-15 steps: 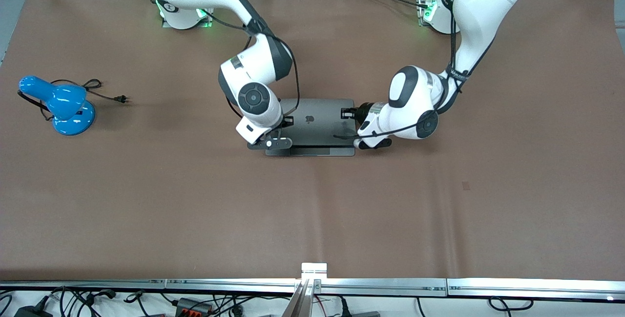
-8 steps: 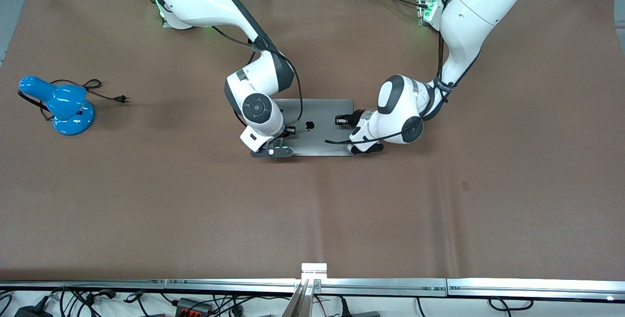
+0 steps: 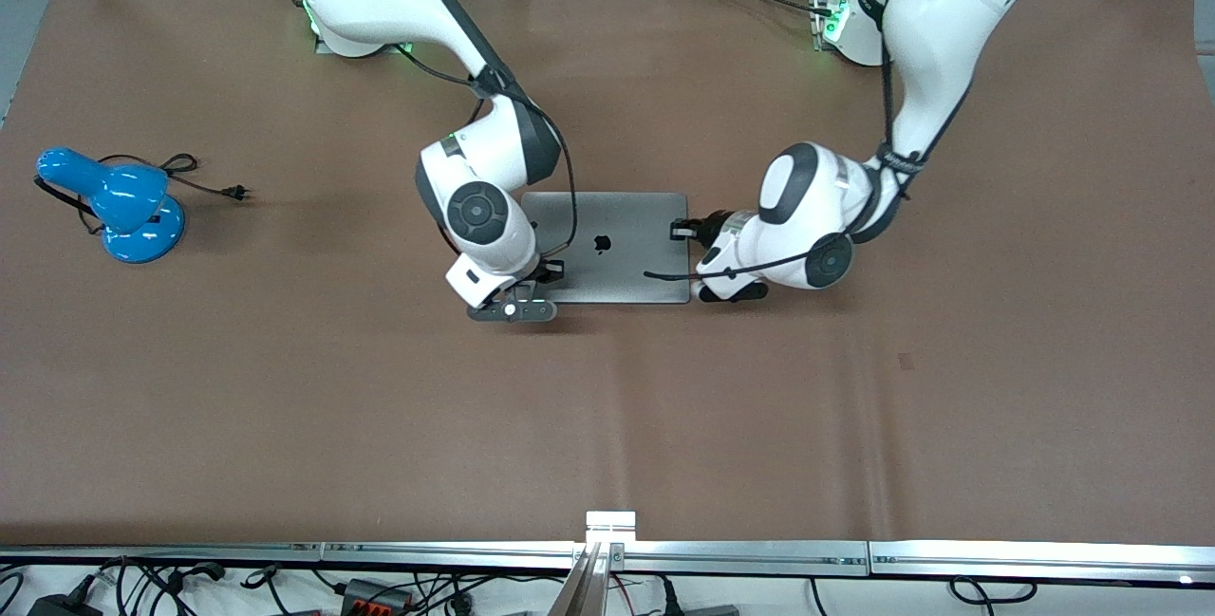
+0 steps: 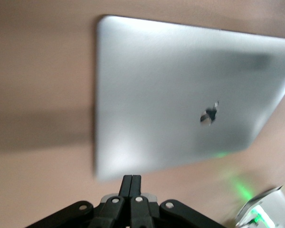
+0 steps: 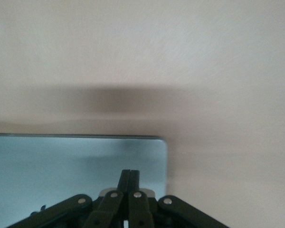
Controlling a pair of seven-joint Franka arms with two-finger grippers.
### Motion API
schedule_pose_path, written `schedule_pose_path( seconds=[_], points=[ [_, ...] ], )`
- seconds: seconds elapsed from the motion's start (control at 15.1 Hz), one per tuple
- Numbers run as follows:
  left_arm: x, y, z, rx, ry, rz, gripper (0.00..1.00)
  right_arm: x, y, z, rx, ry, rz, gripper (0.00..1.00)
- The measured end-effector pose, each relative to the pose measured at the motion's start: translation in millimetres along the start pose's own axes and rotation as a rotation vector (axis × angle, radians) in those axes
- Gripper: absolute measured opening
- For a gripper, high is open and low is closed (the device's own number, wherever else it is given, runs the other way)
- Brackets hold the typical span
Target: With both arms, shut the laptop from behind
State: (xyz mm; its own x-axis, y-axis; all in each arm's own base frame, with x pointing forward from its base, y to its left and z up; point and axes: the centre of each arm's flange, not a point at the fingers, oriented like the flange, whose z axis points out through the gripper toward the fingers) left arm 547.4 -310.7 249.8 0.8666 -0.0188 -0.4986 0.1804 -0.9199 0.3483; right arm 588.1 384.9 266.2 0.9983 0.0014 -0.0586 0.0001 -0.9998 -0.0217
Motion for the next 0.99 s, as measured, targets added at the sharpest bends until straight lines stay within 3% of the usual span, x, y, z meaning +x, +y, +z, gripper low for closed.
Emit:
schedule_pose_path(
  seconds=[0.26, 0.53, 0.66, 0.79, 0.93, 0.99],
  points=[
    [-48.2, -20.4, -113.1, 0.152, -0.006, -0.037, 0.01, 13.7, 59.2, -109.5, -0.052, 0.025, -0.019, 0.01],
    [-76.0, -57.7, -212.6, 0.318, -0.016, -0.055, 0.02, 18.4, 131.2, -179.7, -0.083, -0.027, -0.022, 0.01],
    [-87.4, -76.2, -253.9, 0.356, 0.019, -0.004, 0.15, 22.1, 155.6, -208.6, -0.097, -0.044, -0.015, 0.01],
    [-98.9, -125.2, -305.3, 0.345, 0.059, 0.112, 0.33, 28.6, 172.8, -235.8, -0.098, -0.017, -0.030, 0.01],
    [-114.3, -186.0, -352.4, 0.320, 0.099, 0.217, 0.52, 33.4, 187.2, -253.9, -0.101, 0.008, -0.038, 0.12],
    [-122.2, -215.7, -370.6, 0.309, 0.119, 0.230, 0.60, 35.3, 194.3, -259.5, -0.104, 0.016, -0.030, 0.25]
  ],
)
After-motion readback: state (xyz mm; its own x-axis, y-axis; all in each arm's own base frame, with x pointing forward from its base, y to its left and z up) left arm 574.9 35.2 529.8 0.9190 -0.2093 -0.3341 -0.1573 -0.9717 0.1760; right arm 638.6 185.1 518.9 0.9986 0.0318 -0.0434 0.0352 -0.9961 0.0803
